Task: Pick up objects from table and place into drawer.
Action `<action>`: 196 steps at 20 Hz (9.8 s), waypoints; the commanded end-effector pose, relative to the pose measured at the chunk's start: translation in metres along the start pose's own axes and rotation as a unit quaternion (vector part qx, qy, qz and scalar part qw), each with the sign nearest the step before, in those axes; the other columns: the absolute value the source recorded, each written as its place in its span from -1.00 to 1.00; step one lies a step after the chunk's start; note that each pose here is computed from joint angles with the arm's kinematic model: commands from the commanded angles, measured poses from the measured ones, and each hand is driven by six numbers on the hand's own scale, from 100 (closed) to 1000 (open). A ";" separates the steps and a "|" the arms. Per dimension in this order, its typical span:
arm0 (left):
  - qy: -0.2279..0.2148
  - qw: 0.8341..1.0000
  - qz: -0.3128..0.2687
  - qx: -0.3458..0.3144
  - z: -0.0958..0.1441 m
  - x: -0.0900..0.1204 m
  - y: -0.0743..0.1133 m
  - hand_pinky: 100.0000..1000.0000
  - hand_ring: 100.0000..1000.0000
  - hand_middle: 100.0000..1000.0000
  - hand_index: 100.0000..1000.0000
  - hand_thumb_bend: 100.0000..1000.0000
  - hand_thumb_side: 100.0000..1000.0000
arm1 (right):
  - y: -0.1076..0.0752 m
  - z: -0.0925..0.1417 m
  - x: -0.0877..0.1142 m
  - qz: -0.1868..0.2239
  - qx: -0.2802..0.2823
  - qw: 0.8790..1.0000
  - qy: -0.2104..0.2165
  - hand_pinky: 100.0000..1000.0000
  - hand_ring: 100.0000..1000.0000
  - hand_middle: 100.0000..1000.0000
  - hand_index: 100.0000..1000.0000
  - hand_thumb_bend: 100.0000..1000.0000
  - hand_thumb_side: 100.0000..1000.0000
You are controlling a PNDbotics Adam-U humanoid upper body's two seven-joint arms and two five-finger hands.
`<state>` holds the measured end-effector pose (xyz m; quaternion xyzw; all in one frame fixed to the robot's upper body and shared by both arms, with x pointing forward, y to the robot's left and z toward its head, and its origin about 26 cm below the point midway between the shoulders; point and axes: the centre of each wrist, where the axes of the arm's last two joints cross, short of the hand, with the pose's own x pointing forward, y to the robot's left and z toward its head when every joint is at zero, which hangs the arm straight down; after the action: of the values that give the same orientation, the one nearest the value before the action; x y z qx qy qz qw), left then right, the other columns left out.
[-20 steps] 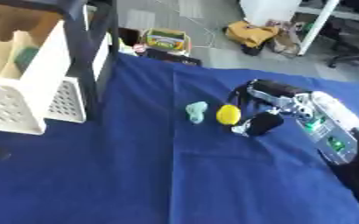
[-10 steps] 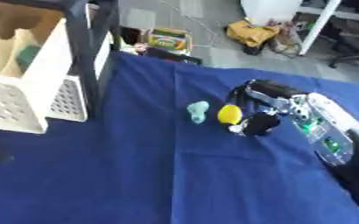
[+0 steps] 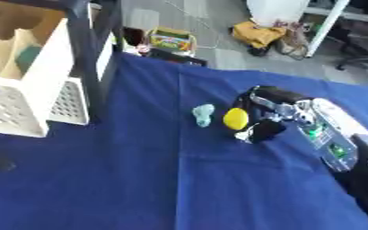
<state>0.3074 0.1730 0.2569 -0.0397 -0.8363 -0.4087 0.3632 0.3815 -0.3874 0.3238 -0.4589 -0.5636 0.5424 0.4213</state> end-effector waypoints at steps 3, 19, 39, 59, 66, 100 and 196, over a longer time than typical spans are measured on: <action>-0.005 1.000 -0.005 -0.001 0.000 0.005 0.001 -1.00 -1.00 -1.00 0.49 -1.00 1.00 | -0.015 0.005 -0.002 0.002 -0.024 1.000 0.004 -0.14 0.22 -0.07 0.47 -0.60 -0.22; 0.001 1.000 -0.001 -0.003 0.000 0.004 -0.001 -1.00 -1.00 -1.00 0.49 -1.00 1.00 | -0.015 0.006 -0.001 -0.010 -0.040 0.999 0.006 -0.18 0.17 -0.21 0.26 -1.00 -0.26; 0.006 1.000 0.012 -0.008 0.000 0.003 -0.003 -1.00 -1.00 -1.00 0.49 -1.00 1.00 | -0.022 0.010 0.009 -0.022 -0.071 0.997 -0.006 -0.28 0.07 -0.48 0.03 -1.00 -0.59; 0.012 0.999 0.041 -0.011 0.003 0.000 -0.004 -1.00 -1.00 -1.00 0.49 -1.00 1.00 | -0.055 0.026 0.042 -0.043 -0.121 0.989 -0.069 -0.32 0.04 -0.60 -0.03 -1.00 -0.54; 0.016 0.998 0.053 -0.010 0.005 -0.002 -0.004 -1.00 -1.00 -1.00 0.49 -1.00 1.00 | -0.071 0.029 0.063 -0.051 -0.141 0.983 -0.104 -0.34 0.03 -0.64 -0.04 -1.00 -0.50; 0.016 0.995 0.087 -0.042 -0.004 0.004 -0.011 -1.00 -1.00 -1.00 0.49 -1.00 1.00 | -0.121 0.007 0.134 -0.109 -0.205 0.951 -0.204 -0.38 -0.01 -0.72 -0.09 -1.00 -0.42; -0.073 0.996 -0.024 0.046 0.008 0.006 0.025 -0.68 -1.00 -1.00 0.56 -1.00 0.64 | -0.049 0.094 0.070 -0.314 -0.509 0.774 -0.211 -0.11 0.26 -0.14 0.48 -1.00 0.77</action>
<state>0.3097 0.1881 0.2638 -0.0485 -0.8710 -0.3725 0.3167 0.2773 -0.3403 0.3579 -0.2715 -0.9421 0.0983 0.1706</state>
